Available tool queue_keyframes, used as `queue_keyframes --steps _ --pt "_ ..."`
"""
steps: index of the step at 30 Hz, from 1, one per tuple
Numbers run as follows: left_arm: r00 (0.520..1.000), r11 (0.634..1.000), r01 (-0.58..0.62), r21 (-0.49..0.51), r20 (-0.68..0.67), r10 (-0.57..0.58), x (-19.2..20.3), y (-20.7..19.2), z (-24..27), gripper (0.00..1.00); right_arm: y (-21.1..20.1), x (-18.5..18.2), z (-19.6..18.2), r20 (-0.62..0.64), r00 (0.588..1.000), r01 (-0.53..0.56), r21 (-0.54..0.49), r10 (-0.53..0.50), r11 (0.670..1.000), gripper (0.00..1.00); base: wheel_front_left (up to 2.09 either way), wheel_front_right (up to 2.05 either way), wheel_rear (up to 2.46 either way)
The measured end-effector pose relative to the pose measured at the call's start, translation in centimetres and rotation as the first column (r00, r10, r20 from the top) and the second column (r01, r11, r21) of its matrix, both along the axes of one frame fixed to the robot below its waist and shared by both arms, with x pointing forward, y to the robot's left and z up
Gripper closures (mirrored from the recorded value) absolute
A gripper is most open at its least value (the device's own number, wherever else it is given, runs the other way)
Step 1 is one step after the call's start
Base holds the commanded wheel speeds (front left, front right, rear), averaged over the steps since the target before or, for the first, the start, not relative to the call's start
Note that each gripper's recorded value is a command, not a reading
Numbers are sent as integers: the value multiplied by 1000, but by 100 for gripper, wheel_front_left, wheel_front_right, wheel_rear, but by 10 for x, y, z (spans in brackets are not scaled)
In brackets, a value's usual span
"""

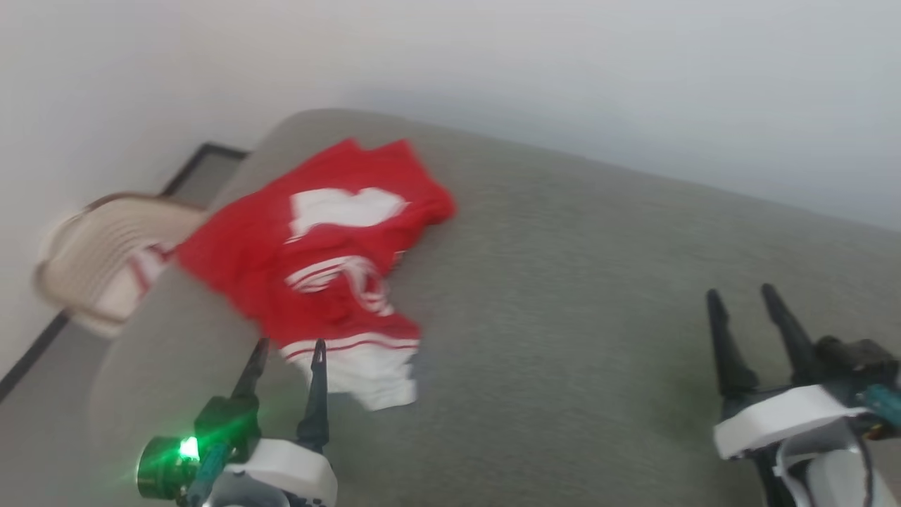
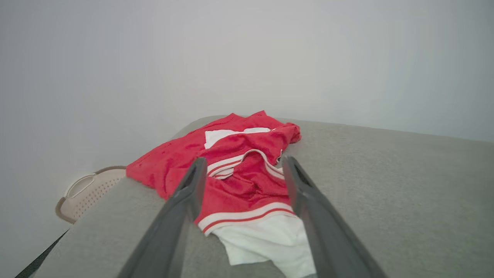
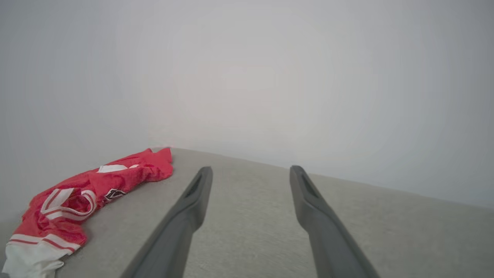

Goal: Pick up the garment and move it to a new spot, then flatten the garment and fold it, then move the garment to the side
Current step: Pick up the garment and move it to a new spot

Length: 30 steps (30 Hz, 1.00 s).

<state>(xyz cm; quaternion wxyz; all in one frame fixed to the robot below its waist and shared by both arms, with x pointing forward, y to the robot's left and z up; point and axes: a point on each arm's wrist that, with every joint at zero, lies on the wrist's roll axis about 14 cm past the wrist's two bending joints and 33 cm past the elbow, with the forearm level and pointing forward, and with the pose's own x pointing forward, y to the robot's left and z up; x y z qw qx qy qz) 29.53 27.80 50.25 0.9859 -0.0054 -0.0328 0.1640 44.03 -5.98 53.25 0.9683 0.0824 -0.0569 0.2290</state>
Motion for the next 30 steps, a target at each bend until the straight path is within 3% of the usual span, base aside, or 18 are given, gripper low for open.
queue_keyframes --steps 4,9,16,22,26,30 --pt "993 992 -121 -24 -8 121 -35 25 -5 0 59 -8 -6 -16 987 -159 -7 159 987 0 0 0 0" --pt "956 955 -293 -44 -10 293 -74 54 -6 0 129 -22 -3 -5 935 -355 -9 355 935 0 0 0 0" --pt "926 924 -378 -67 -26 377 -93 61 -10 0 166 -34 -11 -34 883 -469 4 469 883 0 0 0 0" --pt "948 945 -317 -77 -38 315 -83 50 -15 0 156 -28 -12 -42 896 -442 9 442 897 0 0 0 0" --pt "985 985 -168 -24 -29 167 -47 38 -8 0 130 -25 -22 -68 924 -376 3 375 927 0 0 0 0" --pt "998 998 -48 46 -38 50 -5 40 2 0 113 -20 -16 -42 940 -339 -7 339 941 0 0 0 0"
